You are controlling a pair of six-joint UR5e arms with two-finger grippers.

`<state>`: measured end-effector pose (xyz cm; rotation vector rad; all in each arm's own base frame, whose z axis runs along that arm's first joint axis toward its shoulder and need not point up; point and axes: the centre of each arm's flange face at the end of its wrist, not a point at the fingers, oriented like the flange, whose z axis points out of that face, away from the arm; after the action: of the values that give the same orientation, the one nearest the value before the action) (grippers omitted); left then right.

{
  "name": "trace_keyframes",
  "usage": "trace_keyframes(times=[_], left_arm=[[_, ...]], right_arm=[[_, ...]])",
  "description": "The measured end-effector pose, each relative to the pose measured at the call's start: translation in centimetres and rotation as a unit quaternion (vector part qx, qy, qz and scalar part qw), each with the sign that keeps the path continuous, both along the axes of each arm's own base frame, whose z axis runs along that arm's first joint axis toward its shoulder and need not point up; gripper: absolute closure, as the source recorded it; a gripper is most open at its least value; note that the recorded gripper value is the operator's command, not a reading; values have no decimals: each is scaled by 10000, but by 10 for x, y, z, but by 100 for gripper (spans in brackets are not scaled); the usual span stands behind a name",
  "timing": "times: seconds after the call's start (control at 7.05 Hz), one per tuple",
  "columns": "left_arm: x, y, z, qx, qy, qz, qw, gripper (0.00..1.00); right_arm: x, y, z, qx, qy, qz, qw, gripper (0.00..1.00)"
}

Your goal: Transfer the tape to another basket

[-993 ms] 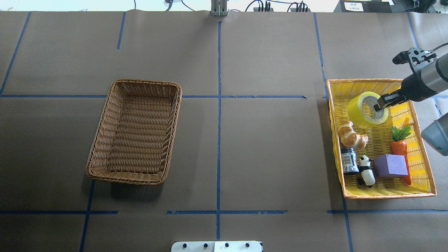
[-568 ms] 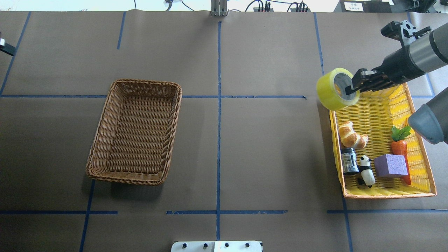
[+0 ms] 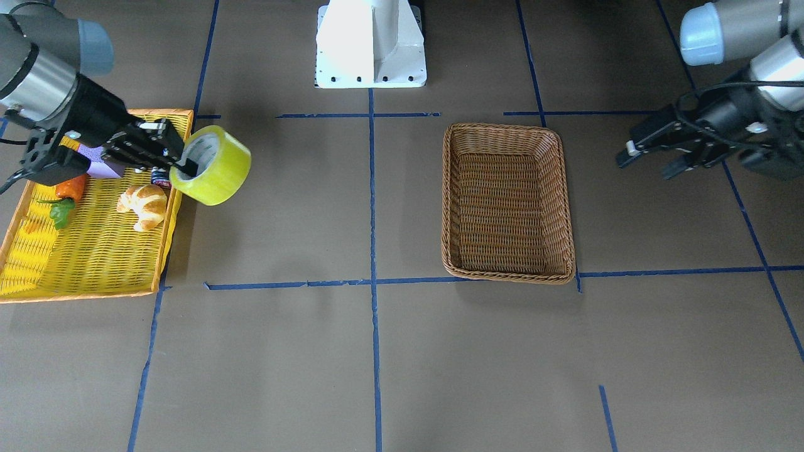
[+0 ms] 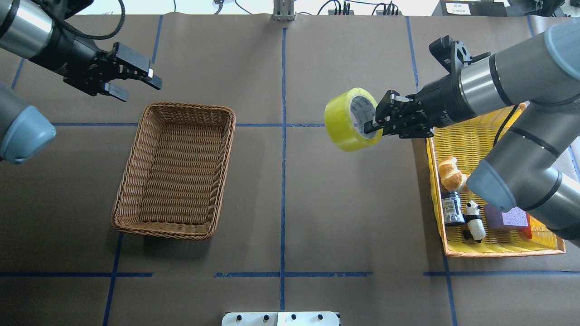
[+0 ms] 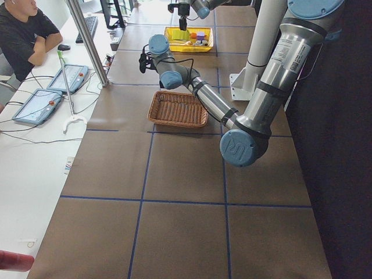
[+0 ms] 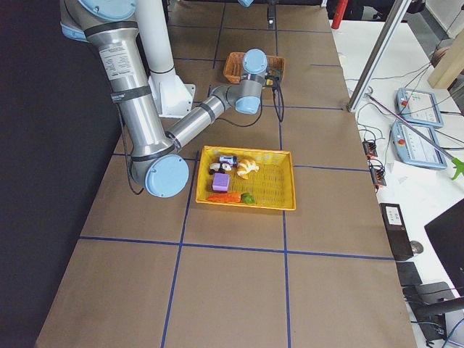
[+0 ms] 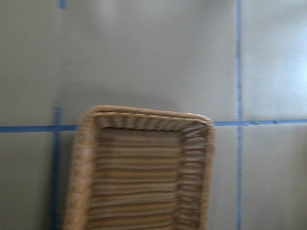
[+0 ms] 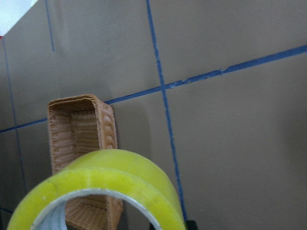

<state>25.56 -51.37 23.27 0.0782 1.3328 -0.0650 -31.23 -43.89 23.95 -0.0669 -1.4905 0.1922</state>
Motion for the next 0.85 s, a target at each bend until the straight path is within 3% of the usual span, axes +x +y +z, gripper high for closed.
trace_keyframes(times=[0.43,0.71,0.85], left_arm=[[27,39,-51,-477,1461,-297,9877,1],[38,69,-80,-747,2584,-281,9627,2],[47,90,-90,-785,3210,-172,9437,2]], right_arm=[[-20,44,-21,82,-1218,-78,9925,100],[-18,61,-31,-141,-1887,-191,9818,98],[-19,71,-37,-327,-2235,-246,9738,100]])
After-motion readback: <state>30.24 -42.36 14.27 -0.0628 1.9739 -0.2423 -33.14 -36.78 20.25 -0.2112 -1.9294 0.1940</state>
